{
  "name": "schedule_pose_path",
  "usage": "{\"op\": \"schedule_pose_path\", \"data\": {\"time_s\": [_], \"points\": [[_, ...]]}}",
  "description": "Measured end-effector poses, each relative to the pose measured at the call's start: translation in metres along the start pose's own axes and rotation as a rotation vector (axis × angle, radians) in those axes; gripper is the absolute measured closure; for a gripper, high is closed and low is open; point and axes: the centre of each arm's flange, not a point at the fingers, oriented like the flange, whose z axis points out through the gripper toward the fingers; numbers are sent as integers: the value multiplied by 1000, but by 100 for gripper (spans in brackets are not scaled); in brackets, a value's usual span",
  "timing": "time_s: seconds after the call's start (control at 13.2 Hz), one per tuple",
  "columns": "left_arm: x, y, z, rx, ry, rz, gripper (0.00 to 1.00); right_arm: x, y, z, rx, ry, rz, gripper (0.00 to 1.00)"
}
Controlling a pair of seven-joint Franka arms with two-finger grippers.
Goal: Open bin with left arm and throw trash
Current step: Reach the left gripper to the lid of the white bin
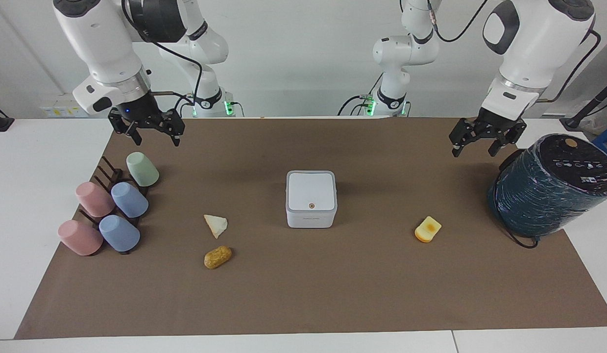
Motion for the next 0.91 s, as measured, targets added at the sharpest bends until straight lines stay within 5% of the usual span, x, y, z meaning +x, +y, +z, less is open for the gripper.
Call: {"op": "schedule_pose_path", "data": {"time_s": [0.61, 0.91], "points": [[0, 3, 2, -1, -3, 5, 0, 0, 0, 0, 0, 0, 0, 0], [-3, 29, 10, -4, -15, -53, 44, 0, 0, 0, 0, 0, 0, 0]]}}
